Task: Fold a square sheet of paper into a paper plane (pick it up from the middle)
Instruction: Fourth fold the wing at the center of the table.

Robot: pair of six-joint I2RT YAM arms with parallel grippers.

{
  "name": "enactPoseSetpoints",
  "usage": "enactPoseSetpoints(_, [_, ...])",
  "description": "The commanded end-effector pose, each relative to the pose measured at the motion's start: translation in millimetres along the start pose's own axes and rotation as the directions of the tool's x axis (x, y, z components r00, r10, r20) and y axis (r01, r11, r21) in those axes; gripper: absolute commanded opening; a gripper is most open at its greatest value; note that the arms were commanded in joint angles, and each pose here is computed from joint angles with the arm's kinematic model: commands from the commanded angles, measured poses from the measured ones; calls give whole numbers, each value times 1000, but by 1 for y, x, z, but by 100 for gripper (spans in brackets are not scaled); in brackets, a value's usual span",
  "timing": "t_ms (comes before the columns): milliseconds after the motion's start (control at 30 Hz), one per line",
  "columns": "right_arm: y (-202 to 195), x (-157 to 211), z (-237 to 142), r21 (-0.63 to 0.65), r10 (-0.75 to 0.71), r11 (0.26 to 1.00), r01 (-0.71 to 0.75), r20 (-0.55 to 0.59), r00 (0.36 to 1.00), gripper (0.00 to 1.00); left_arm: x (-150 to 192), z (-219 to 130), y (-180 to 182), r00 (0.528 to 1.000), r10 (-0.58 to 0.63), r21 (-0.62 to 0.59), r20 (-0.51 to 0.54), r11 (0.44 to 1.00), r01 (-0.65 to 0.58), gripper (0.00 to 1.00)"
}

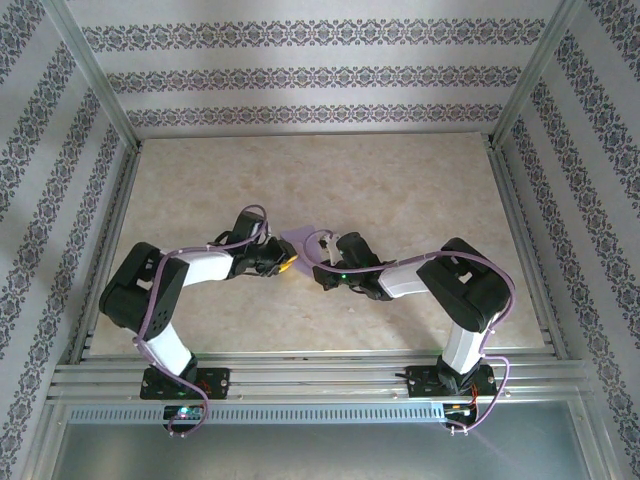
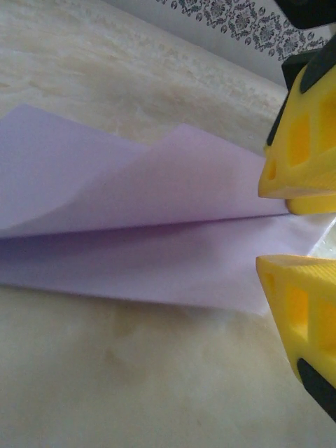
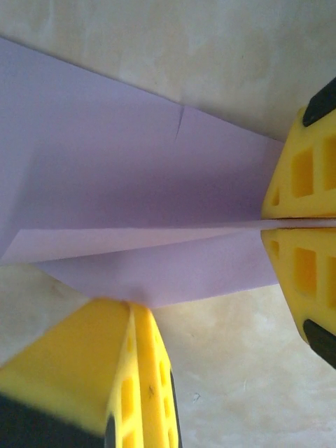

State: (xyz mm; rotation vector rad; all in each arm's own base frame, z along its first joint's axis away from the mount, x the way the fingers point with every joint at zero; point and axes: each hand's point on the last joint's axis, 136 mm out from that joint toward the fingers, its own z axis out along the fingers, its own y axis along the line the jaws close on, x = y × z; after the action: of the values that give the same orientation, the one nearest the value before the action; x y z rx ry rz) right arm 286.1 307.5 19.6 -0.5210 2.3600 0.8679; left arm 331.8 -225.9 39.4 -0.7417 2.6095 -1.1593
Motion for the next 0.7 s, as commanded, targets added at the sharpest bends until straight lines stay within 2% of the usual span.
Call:
enactPoseSetpoints(0, [-1,5,2,-26,28,999,-29,-12,1000,12,-4,5,-30,999,37,85,-2,996,-37,28])
enactPoseSetpoints(200, [-2,5,2,-23,30,999,-30,-11,999,13,-3,14,-12,1000,25,21,-10,999,-25,24])
enactPoseSetpoints(333, [-4,6,2,-22,38,999,-39,-14,999,13,-2,15,-8,1000,13,21,-11,1000,-13,22])
enactPoseSetpoints(667, [-3,5,1,-18,46,999,-46,-27,999,19,0,23,4,1000,3,-5,-26,1000,-3,28])
